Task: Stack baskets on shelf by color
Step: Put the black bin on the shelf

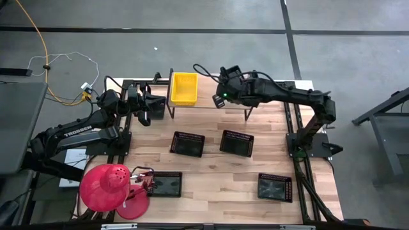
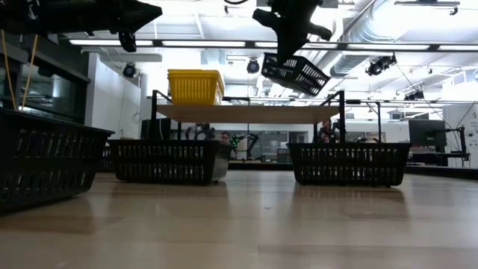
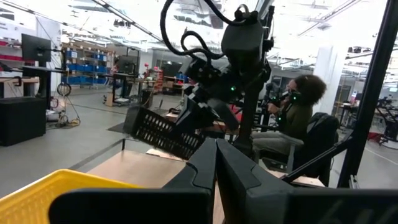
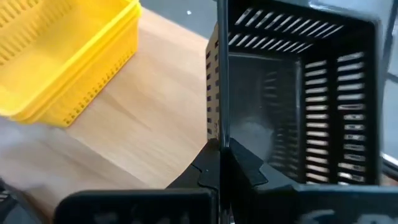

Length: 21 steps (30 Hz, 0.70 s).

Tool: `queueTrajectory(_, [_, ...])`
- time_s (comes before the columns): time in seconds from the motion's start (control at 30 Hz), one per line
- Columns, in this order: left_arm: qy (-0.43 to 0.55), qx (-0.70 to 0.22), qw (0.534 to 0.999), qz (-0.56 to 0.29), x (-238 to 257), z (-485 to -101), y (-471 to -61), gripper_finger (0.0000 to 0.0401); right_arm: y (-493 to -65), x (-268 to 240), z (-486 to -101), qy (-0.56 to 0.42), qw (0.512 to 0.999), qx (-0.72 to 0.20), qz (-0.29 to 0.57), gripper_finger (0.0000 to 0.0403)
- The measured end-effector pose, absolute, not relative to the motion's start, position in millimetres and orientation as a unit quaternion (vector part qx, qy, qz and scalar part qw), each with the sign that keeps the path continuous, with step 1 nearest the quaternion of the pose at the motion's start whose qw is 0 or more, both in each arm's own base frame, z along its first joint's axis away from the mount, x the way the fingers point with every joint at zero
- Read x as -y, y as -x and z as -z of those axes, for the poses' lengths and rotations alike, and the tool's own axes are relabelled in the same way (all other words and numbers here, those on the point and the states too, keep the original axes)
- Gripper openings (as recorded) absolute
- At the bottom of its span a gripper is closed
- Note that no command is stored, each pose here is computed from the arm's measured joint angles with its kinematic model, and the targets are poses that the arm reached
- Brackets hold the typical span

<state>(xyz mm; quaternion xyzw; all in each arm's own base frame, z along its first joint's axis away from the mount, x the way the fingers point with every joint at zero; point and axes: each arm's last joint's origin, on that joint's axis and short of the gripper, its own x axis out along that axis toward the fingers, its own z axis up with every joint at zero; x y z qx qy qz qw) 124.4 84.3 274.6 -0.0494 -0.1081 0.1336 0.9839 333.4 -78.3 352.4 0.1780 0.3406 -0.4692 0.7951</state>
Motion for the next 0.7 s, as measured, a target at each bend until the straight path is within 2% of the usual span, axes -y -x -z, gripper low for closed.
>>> queueTrajectory(0.4, [0.049,0.108,0.984,-0.134,-84.3,-274.5,-124.5,0.0000,-332.5,81.2,-347.3,-0.235,0.774,-0.309,0.500,0.0004])
queueTrajectory(0.5, [0.049,0.108,0.984,-0.133,-84.3,-274.6,-124.5,0.0000,-332.7,81.3,-347.3,-0.234,0.775,-0.309,0.499,0.0028])
queueTrajectory(0.7, [0.050,0.108,0.984,-0.133,-84.3,-274.5,-124.5,0.0000,-333.4,81.3,-347.8,-0.228,0.779,-0.310,0.496,0.0113])
